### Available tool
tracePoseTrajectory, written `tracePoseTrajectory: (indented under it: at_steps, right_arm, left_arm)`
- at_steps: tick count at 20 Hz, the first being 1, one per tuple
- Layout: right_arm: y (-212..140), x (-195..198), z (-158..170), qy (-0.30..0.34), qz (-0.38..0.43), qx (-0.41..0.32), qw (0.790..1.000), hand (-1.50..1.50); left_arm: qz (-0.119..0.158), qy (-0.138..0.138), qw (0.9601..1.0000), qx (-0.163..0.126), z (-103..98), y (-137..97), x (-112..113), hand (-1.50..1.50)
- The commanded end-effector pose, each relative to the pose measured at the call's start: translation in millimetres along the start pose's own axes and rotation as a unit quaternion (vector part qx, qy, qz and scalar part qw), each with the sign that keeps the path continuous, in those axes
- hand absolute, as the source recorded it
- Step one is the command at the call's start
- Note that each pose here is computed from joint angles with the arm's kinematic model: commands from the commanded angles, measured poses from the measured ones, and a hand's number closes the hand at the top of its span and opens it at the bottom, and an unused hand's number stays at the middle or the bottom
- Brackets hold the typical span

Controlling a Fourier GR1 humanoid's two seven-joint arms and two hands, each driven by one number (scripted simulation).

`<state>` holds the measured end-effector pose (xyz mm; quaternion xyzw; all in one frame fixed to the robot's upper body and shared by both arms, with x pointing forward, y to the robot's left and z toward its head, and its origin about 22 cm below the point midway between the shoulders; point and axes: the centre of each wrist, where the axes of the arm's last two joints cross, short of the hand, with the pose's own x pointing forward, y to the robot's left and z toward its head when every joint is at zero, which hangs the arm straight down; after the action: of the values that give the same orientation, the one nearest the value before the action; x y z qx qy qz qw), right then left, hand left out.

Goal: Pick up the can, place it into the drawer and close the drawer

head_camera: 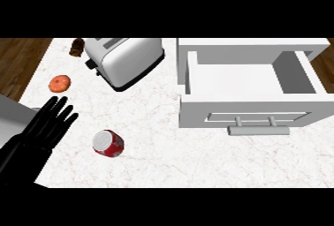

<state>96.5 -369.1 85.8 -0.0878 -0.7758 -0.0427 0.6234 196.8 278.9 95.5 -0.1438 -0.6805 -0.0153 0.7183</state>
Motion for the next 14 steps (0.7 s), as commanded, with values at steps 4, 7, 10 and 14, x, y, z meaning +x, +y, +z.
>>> tracePoseTrajectory:
  at_steps: [4, 7, 10, 14]
  right_arm:
    - [-16.4, 10.9, 0.8, -0.001, -0.01, -0.001, 1.0, -1.5]
    - [-9.5, 12.1, 7.1, 0.0, 0.001, 0.003, 1.0, -1.5]
    - [-1.8, 10.3, 7.0, 0.007, -0.001, -0.004, 1.0, -1.5]
    - [-16.5, 14.6, 7.5, 0.008, 0.004, 0.002, 1.0, -1.5]
  left_arm:
    - [-0.012, 0.015, 0.9998, 0.01, -13.9, -2.1, -44.2, -1.5]
    - [-0.027, 0.017, 0.9994, 0.013, -24.0, -4.0, -58.8, -1.5]
    - [-0.02, 0.021, 0.9988, 0.038, -11.0, 10.2, -74.4, -1.5]
    - [-0.019, 0.027, 0.9983, 0.048, -14.8, 13.6, -97.2, -1.5]
